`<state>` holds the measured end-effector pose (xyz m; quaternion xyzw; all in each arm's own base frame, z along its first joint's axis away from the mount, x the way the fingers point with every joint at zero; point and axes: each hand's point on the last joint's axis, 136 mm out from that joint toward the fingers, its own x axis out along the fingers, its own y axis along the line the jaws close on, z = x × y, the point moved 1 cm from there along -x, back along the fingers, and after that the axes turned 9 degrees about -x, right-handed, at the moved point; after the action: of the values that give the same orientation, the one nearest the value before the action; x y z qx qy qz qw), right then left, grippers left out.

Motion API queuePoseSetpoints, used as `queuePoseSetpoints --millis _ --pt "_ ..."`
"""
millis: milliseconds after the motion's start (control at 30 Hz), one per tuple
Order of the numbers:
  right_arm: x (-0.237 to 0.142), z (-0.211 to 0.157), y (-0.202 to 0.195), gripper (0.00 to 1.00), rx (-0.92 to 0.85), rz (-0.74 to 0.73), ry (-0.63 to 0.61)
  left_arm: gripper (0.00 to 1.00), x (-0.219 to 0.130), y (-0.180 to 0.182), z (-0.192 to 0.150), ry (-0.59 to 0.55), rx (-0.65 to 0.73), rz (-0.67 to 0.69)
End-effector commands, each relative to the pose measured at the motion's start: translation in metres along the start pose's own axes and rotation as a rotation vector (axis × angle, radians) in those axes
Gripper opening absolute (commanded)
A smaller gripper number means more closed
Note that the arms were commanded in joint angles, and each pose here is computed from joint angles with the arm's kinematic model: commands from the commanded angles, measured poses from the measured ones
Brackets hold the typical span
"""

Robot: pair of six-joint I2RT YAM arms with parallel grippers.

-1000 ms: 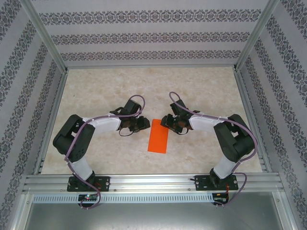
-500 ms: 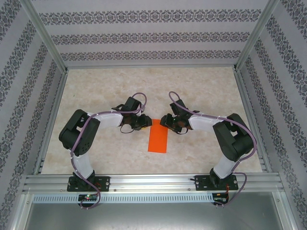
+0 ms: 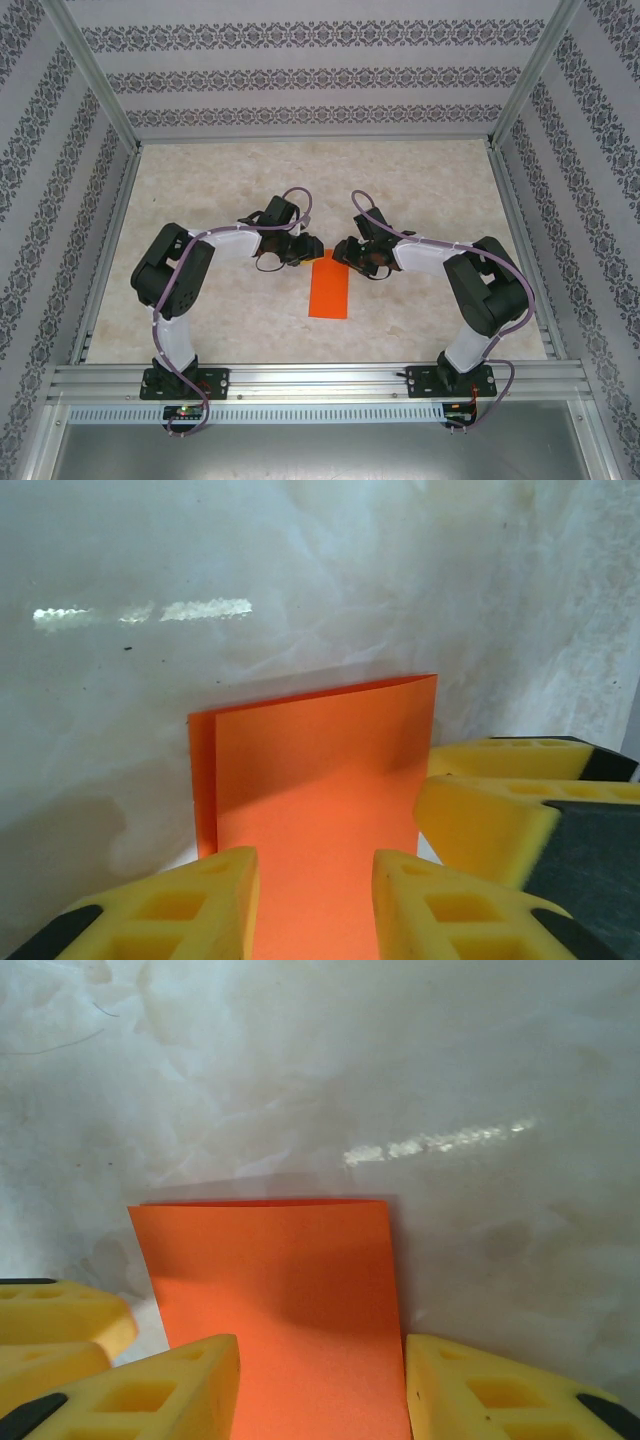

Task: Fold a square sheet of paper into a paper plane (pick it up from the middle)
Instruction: Fold the square sheet of paper in half at the center of the table.

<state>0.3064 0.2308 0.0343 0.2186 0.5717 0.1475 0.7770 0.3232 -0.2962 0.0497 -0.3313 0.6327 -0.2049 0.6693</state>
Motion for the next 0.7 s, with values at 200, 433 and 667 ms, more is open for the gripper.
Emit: queuePoseSetpoints --millis 200,433,667 --pt "0.0022 0.0047 0.0093 0.47 -0.005 0.036 -0.016 0.37 -0.0015 0.0099 0.0047 -0.007 0.007 0.052" --pt "0.0004 0.0052 0.0051 0.47 0.003 0.017 -0.024 0.43 -0.0078 0.011 0.0055 -0.035 0.013 0.069" --pt "0.0005 0.0039 0.0045 0.47 0.0 0.016 -0.02 0.42 -0.0046 0.0078 0.0029 -0.012 0.02 0.045"
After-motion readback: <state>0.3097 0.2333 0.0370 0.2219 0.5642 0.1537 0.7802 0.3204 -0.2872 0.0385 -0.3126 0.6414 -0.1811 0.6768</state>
